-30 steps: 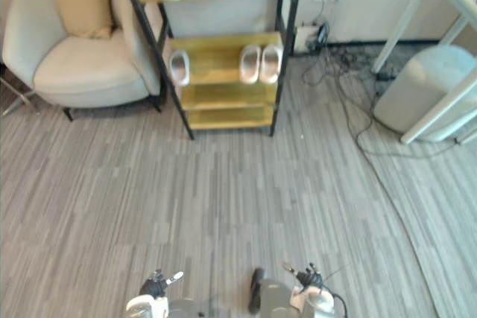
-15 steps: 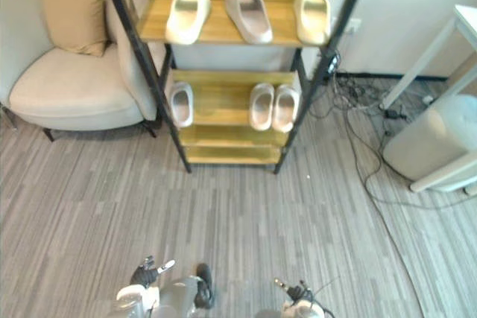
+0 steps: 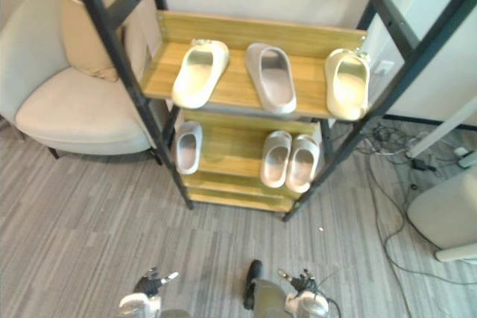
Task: Organize the slippers on the shoe rack
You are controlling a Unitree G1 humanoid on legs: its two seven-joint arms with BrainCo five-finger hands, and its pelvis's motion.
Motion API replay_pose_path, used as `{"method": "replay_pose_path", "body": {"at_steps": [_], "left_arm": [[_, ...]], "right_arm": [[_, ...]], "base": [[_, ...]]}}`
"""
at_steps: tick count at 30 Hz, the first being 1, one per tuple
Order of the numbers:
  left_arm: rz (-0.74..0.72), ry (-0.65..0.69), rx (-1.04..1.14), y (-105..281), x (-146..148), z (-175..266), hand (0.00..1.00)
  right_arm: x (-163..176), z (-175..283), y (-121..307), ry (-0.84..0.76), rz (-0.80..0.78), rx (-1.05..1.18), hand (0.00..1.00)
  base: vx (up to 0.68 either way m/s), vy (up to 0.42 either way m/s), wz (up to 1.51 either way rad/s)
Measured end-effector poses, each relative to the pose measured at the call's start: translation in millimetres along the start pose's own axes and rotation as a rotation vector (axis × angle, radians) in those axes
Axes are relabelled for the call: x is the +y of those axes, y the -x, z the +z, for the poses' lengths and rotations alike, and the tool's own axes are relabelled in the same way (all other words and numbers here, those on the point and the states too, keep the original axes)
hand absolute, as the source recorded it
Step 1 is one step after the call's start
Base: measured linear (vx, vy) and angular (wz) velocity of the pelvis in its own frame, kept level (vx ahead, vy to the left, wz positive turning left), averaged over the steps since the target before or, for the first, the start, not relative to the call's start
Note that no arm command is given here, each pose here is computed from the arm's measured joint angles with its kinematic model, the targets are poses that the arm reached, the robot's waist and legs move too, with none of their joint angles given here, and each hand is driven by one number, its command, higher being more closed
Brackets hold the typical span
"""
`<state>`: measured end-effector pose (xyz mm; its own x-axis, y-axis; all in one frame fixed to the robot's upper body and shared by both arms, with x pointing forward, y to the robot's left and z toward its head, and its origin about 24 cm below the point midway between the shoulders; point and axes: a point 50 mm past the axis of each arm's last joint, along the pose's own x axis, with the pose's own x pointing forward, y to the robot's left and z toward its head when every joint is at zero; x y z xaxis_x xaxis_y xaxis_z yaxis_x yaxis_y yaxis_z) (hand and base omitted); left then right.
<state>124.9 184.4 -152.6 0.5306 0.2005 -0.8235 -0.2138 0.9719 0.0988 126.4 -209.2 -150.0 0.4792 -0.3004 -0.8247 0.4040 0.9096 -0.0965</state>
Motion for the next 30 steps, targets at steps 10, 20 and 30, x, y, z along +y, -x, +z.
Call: {"method": "replay_pose_path", "body": {"at_steps": [10, 20, 30], "left_arm": [[-0.006, 0.035, -0.039, -0.4, -2.9, 8.8, 0.00], [0.006, -0.027, -0.015, -0.6, 6.9, 3.3, 0.00], [0.018, -0.097, 0.005, -0.7, 10.1, -1.3, 0.00]], "right_arm": [[-7.7, -8.5, 1.6, 0.006, -0.028, 0.027, 0.00], [1.4, -22.6, 6.4, 0.002, -0.014, 0.063, 0.00], [5.4, -9.7, 10.5, 0.067, -0.013, -0.040, 0.00]], "base": [[0.30, 0.024, -0.31], [0.09, 0.043, -0.07], [0.00, 0.003, -0.18]]}}
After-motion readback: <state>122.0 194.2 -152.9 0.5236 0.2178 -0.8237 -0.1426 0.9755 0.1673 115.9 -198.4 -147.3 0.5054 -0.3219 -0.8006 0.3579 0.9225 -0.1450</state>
